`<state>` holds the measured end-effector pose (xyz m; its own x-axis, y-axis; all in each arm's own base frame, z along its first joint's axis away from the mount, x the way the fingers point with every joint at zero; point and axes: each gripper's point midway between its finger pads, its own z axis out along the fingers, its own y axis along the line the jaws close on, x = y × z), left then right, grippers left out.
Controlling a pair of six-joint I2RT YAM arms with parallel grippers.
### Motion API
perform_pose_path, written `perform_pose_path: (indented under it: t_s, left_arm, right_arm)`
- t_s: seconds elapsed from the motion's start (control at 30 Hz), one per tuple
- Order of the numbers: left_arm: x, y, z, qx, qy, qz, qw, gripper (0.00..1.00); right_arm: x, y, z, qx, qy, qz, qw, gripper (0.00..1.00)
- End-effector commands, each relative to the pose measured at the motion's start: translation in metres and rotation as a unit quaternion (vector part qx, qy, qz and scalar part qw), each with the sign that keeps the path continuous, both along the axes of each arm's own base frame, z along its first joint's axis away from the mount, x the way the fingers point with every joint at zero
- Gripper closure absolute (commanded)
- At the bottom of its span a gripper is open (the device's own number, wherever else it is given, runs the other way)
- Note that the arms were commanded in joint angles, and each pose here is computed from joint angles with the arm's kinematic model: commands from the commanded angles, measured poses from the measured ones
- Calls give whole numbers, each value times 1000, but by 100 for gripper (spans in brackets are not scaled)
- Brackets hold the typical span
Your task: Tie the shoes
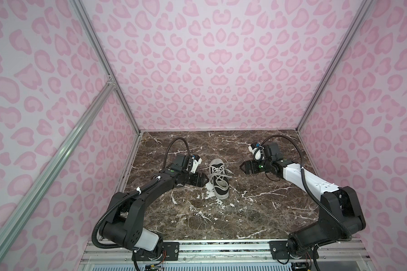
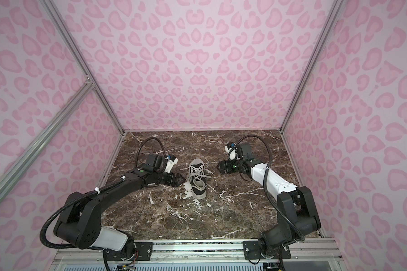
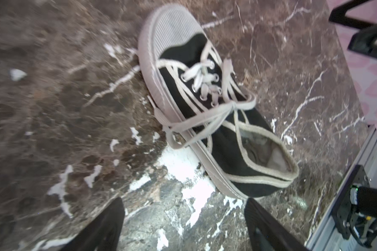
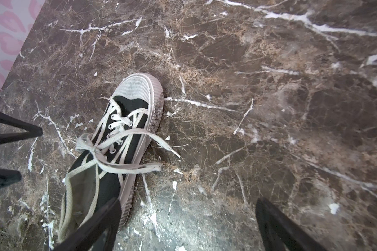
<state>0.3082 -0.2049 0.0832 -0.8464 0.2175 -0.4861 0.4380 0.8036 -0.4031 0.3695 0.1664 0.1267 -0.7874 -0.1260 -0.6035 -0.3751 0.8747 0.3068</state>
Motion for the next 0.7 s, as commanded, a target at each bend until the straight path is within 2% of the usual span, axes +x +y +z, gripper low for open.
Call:
perform_pose_path:
  t_s: [0.0, 0.17, 0.3, 0.43, 0.67]
  left_arm:
    - [7, -2, -16, 30, 9, -1, 1000, 25]
    - [16, -20, -26, 6, 10, -15, 1000, 31]
    - [22, -31, -26, -11, 2, -28, 1000, 42]
    - [28, -37, -31, -16, 5, -34, 999, 59]
    - [34, -46, -31, -32, 9, -44, 998, 61]
  right_arm:
    - [-1, 0, -3, -3, 7, -1, 1000, 2]
    - [0, -1, 2, -7, 4, 2, 1000, 2]
    - [0, -1, 2, -6, 4, 3, 1000, 2]
    - [1, 0, 2, -9, 7, 5, 1000, 2]
    - [0, -2, 3, -15, 8, 10, 1000, 2]
